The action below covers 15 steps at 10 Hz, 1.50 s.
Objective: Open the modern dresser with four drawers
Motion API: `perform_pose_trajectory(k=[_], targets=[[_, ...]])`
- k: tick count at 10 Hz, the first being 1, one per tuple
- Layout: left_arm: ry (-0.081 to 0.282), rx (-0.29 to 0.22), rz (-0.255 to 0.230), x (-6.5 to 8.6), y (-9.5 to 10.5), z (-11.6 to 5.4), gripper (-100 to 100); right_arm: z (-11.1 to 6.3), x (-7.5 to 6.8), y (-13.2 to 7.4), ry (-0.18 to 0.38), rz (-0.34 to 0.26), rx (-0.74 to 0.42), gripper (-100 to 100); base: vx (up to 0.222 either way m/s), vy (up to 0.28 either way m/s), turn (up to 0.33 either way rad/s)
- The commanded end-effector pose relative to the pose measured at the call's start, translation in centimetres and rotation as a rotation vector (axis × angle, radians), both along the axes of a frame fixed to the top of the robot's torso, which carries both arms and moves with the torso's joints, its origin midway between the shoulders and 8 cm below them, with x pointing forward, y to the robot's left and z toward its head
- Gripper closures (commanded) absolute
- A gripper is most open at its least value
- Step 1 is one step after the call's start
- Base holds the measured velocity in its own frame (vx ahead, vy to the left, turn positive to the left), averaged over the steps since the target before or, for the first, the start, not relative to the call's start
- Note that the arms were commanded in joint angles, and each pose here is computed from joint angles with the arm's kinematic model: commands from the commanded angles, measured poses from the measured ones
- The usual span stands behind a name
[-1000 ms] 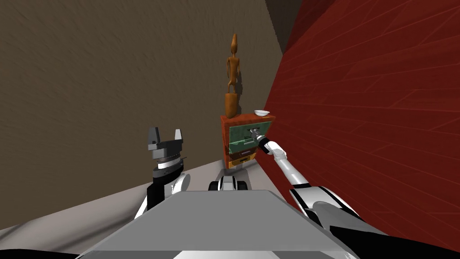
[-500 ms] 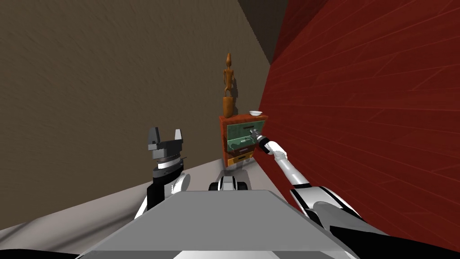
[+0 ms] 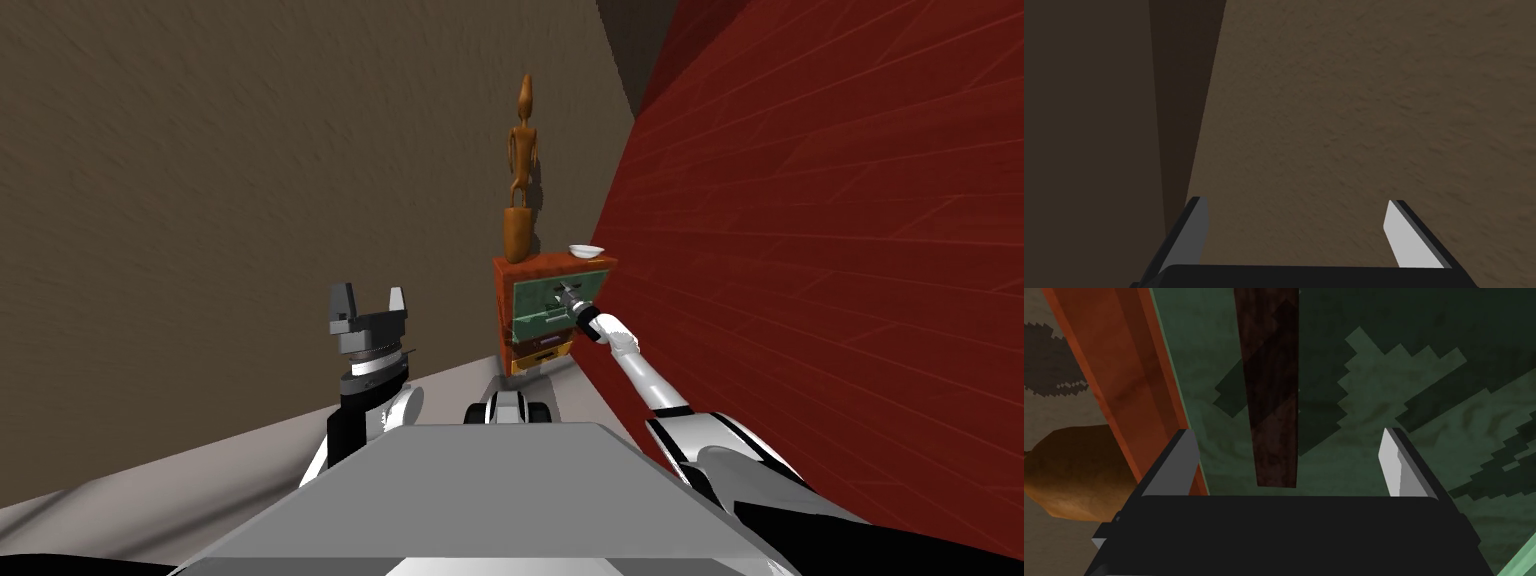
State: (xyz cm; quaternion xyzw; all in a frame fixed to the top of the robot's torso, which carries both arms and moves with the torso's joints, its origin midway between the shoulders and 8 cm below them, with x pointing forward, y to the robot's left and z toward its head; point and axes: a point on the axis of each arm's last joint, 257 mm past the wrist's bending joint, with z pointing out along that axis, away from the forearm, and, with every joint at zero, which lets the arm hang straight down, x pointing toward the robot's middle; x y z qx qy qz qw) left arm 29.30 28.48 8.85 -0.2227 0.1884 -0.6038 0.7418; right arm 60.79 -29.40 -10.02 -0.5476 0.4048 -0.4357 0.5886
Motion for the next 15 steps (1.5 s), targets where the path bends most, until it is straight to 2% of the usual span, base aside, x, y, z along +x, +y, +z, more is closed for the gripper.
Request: perform_pose_trajectory(k=[1, 5, 9, 10, 15], targets=[[0.000, 0.000, 0.000, 0.0, 0.0, 0.0, 0, 0.1, 0.0, -0.1, 0.000, 0.000, 0.001, 100, 0.010, 0.007, -0.001], [0.000, 0.000, 0.000, 0.0, 0.0, 0.0, 0, 0.5, -0.2, 0.2, 0.001, 0.022, 0.000, 100, -0.163, -0.034, -0.052], [0.000, 0.000, 0.000, 0.0, 0.0, 0.0, 0, -0.1, -0.7, 0.8, 0.012, 0.042, 0.000, 100, -0.163, -0.044, -0.046], [0.000, 0.000, 0.000, 0.0, 0.0, 0.0, 0, 1.1, -0.2, -0.3, 0.009, 0.039, 0.000, -100, -0.111, 0.013, -0.020], [0.000, 0.000, 0.000, 0.0, 0.0, 0.0, 0, 4.5, 0.6, -3.1, 0.009, 0.041, -0.002, -100, 0.007, 0.076, 0.001]])
